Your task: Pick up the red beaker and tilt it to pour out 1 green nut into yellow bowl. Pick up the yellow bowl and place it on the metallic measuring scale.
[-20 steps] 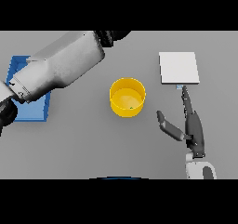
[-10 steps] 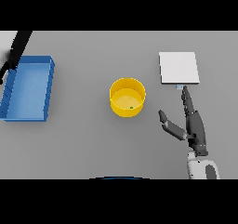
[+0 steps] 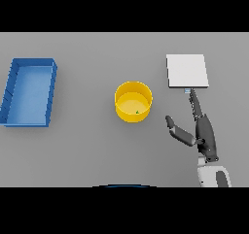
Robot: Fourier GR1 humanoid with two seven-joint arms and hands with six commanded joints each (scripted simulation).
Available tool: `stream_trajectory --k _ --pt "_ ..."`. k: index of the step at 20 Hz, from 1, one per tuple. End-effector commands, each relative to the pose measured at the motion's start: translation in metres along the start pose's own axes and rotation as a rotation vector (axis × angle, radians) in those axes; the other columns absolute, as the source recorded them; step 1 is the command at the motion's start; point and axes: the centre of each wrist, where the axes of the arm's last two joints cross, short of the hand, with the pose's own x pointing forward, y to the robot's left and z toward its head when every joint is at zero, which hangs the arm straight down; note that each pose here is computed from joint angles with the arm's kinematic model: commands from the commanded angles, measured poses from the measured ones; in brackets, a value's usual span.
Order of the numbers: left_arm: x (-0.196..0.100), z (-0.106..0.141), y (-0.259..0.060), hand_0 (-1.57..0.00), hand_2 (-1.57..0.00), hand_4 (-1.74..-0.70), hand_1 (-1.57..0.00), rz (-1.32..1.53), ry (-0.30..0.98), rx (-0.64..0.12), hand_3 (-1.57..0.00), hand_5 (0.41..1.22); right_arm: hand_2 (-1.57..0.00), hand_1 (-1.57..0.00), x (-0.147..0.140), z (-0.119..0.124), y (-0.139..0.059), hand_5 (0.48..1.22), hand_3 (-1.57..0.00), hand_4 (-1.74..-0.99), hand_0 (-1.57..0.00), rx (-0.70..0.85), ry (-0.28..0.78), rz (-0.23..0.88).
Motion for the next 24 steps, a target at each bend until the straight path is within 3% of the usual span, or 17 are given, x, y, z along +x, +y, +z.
stream_trajectory --k 1,4,9,13,16,18,19,20,21,22,24 --pt "-0.008 0.007 -0.006 -1.57 -1.57 -1.74 -1.57 0.043 0.054 0.015 -1.45 1.221 0.00 0.00 0.000 0.001 -0.001 0.620 0.00 -1.209 0.00 0.008 -0.001 0.012" --pt "-0.038 0.034 -0.029 -1.57 -1.57 -1.74 -1.57 0.122 0.170 0.023 -1.45 1.221 0.00 0.00 0.001 0.000 -0.001 0.649 0.00 -1.210 0.00 0.014 0.002 0.028" --pt "-0.069 0.074 -0.063 -1.57 -1.57 -1.74 -1.57 0.180 0.258 0.006 -1.45 1.221 0.00 0.00 0.001 0.000 0.001 0.664 0.00 -1.217 0.00 0.022 0.009 0.025" --pt "-0.084 0.089 -0.083 -1.57 -1.57 -1.74 -1.57 0.217 0.323 -0.012 -1.51 1.221 0.00 0.00 0.001 -0.003 -0.004 0.666 0.00 -1.217 0.00 0.026 -0.001 0.026" --pt "-0.092 0.095 -0.093 -1.57 -1.57 -1.74 -1.57 0.211 0.348 -0.023 -1.54 1.117 0.00 0.00 0.002 0.002 -0.003 0.665 0.00 -1.207 0.00 0.024 -0.010 0.036" --pt "-0.095 0.097 -0.104 -1.57 -1.57 -1.74 -1.57 0.186 0.363 -0.046 -1.55 0.967 0.00 0.00 0.002 0.000 -0.001 0.664 0.00 -1.205 0.00 0.024 -0.003 0.027" --pt "-0.097 0.097 -0.102 -1.57 -1.57 -1.67 -1.57 0.172 0.362 -0.060 -1.55 0.908 0.00 0.00 0.003 0.000 -0.002 0.667 0.00 -1.202 0.00 0.024 -0.013 0.028" --pt "-0.097 0.098 -0.099 -1.57 -1.57 -1.53 -1.57 0.159 0.355 -0.083 -1.50 0.865 0.00 0.00 0.003 0.001 -0.003 0.664 0.00 -1.197 0.00 0.022 -0.014 0.030" --pt "-0.096 0.102 -0.097 -1.56 -1.43 -1.37 -1.45 0.157 0.340 -0.132 -1.36 0.830 0.00 0.00 0.002 0.003 -0.001 0.663 0.00 -1.192 0.00 0.026 -0.006 0.025" --pt "-0.095 0.104 -0.092 -1.46 -1.19 -1.23 -1.18 0.166 0.328 -0.184 -1.13 0.803 0.00 0.00 0.001 0.003 0.000 0.663 0.00 -1.188 0.00 0.024 -0.003 0.024" --pt "-0.098 0.108 -0.090 -0.93 -0.77 -1.03 -0.76 0.158 0.332 -0.262 -0.72 0.758 0.00 0.00 -0.001 0.004 0.000 0.665 0.00 -1.185 0.00 0.021 0.001 0.027"
